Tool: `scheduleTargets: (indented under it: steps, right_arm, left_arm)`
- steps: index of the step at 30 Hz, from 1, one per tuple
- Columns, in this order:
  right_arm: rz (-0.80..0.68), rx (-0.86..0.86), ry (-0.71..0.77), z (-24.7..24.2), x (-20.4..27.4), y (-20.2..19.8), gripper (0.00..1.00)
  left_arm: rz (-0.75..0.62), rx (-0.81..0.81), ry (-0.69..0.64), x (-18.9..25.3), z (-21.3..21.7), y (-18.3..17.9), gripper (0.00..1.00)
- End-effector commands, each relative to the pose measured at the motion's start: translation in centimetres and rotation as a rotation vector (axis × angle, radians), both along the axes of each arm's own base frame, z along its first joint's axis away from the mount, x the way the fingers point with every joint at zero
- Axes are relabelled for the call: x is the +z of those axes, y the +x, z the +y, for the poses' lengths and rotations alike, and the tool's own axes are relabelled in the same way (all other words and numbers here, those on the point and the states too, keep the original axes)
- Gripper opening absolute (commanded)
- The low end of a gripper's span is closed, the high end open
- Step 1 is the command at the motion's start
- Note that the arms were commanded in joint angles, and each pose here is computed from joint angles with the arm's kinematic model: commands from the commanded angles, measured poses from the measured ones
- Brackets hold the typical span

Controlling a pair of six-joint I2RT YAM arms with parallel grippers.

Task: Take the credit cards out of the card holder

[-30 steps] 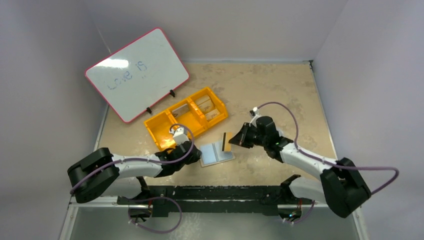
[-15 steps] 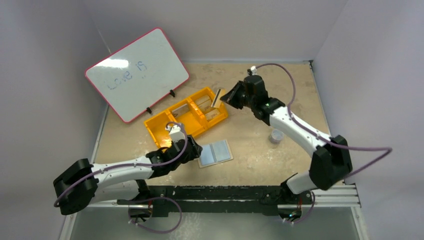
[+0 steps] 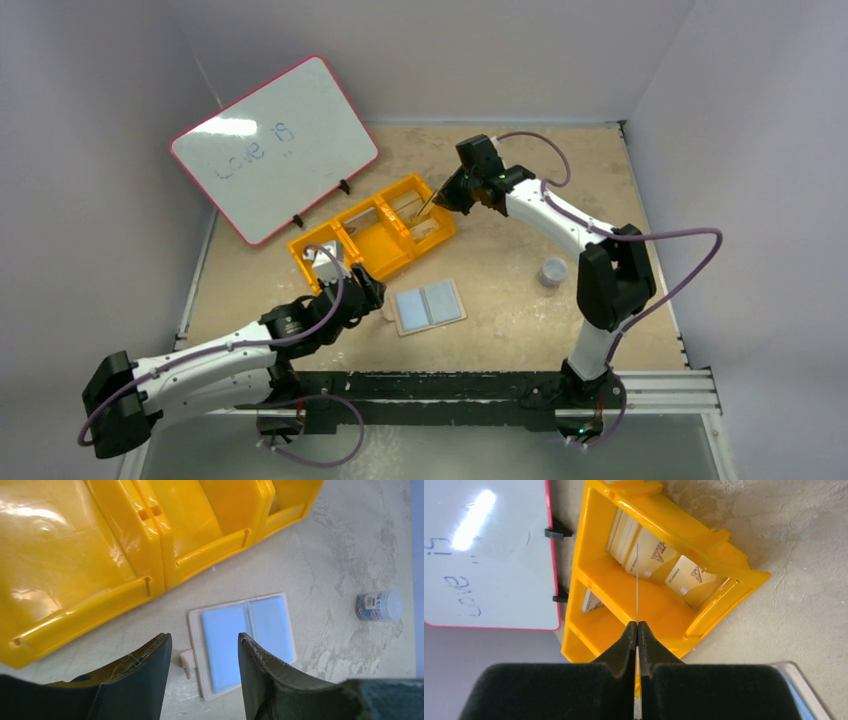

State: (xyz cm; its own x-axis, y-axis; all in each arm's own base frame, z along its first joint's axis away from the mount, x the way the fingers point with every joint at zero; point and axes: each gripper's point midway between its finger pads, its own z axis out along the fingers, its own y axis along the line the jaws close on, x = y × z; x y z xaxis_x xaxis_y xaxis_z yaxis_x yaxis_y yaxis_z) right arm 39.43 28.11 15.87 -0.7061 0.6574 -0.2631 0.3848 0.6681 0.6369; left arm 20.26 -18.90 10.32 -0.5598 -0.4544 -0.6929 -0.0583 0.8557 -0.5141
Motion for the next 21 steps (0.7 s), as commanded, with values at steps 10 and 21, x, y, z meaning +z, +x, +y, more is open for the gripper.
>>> scheduleTargets:
  steps: [10, 21]
  right_arm:
    - [0.079, -0.071, -0.011, 1.3, -1.3, 1.8, 0.00]
    - [0.106, -0.094, -0.034, 2.3, -1.9, 0.8, 0.00]
  left_arm:
    - [-0.067, 0.088, 0.044, 3.0, 3.2, 0.2, 0.53]
    - [-0.062, 0.094, 0.052, 2.8, 3.4, 0.2, 0.53]
